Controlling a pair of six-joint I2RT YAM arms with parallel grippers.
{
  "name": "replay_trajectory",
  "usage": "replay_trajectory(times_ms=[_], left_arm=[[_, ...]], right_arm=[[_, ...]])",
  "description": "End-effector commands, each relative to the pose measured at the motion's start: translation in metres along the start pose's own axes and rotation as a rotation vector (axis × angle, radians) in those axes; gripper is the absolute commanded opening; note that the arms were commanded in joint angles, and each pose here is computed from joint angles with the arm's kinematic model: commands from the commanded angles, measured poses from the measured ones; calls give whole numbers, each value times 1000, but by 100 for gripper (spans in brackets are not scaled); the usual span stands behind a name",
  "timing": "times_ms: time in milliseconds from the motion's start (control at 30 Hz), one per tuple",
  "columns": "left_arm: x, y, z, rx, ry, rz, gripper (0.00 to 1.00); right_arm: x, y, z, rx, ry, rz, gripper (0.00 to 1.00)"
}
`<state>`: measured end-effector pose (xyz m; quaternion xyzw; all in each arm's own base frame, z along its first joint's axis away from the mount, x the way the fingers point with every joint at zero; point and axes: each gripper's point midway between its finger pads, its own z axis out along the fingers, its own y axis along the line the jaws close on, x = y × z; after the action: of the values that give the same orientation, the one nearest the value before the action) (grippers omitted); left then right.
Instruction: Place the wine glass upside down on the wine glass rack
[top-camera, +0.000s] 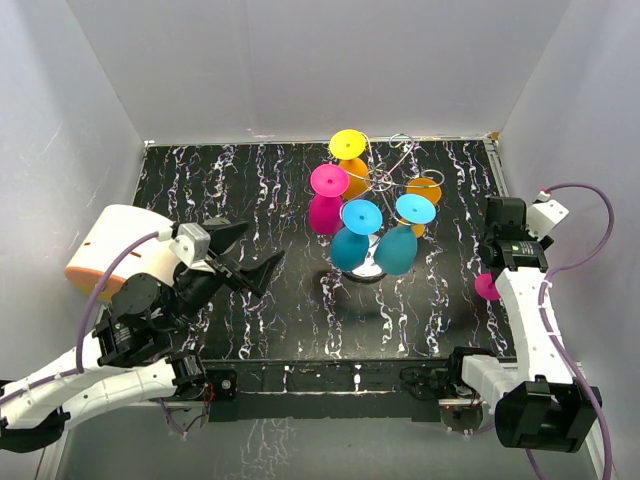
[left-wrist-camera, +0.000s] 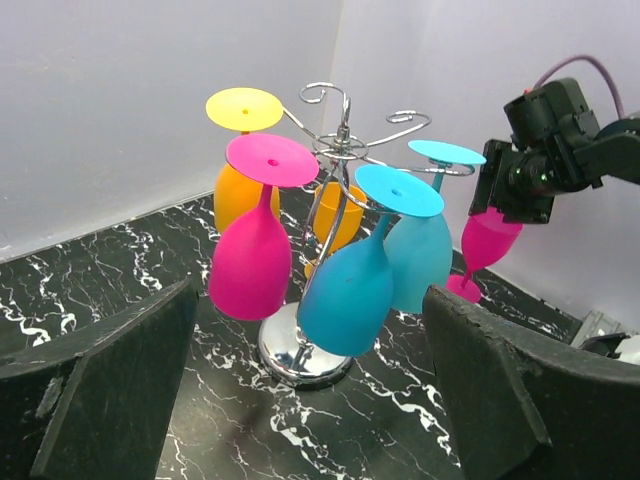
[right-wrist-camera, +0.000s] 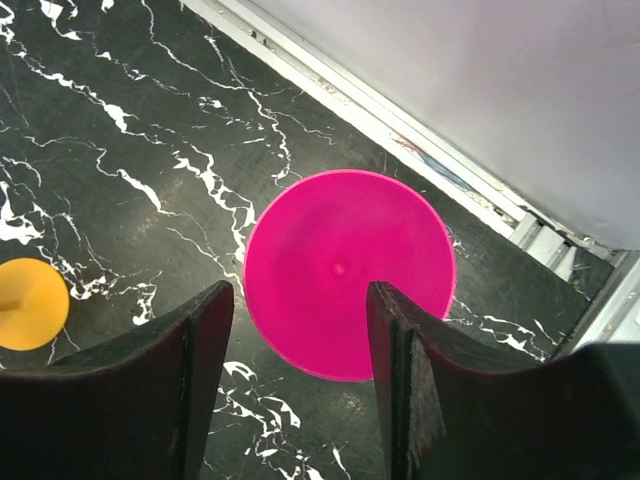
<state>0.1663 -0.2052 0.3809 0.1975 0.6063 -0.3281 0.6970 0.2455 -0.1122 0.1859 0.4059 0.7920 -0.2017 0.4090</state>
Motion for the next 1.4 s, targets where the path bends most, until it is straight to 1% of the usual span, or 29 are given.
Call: replay_trajectory(times_ms=[0,133,333,367,433,567,667,867,967,1033,1133,1233,1367], left_arm=[[-9,6,-2,-32,-41,-16,93],[-8,7,-2,-41,-36,-15,93],[-6,9,-2,-50,-32,-13,93],[-6,9,-2,-50,-30,-12,94],[-6,10,-3,-52,-29,-3,95],[-5,12,-1,-68,-20,10,99],[-1,11,3,-66,2,24,99],[2,3,12,-44,39,19,99],[-18,-8,16,-10,24,-47,99],[-38,-21,19,44,2,-80,99],[-61,-39,23,130,-28,-102,99],[-73,-61,31,227,-41,-119,99],[-85,-85,45,318,-44,-152,97]], right_arm=[[-5,11,2,-56,-25,48,52],[4,19,7,-87,5,41,47],[6,28,7,-131,18,35,30],[5,29,6,-134,17,30,25],[0,27,4,-130,12,30,12],[-15,28,-7,-152,-23,43,0],[-27,36,-17,-218,-55,60,0],[-51,39,-41,-289,-100,103,0],[-73,36,-63,-333,-159,156,0],[-87,31,-79,-360,-200,202,0],[-105,21,-103,-403,-273,276,0],[-120,8,-131,-456,-337,364,0],[-131,8,-171,-631,-394,467,0]])
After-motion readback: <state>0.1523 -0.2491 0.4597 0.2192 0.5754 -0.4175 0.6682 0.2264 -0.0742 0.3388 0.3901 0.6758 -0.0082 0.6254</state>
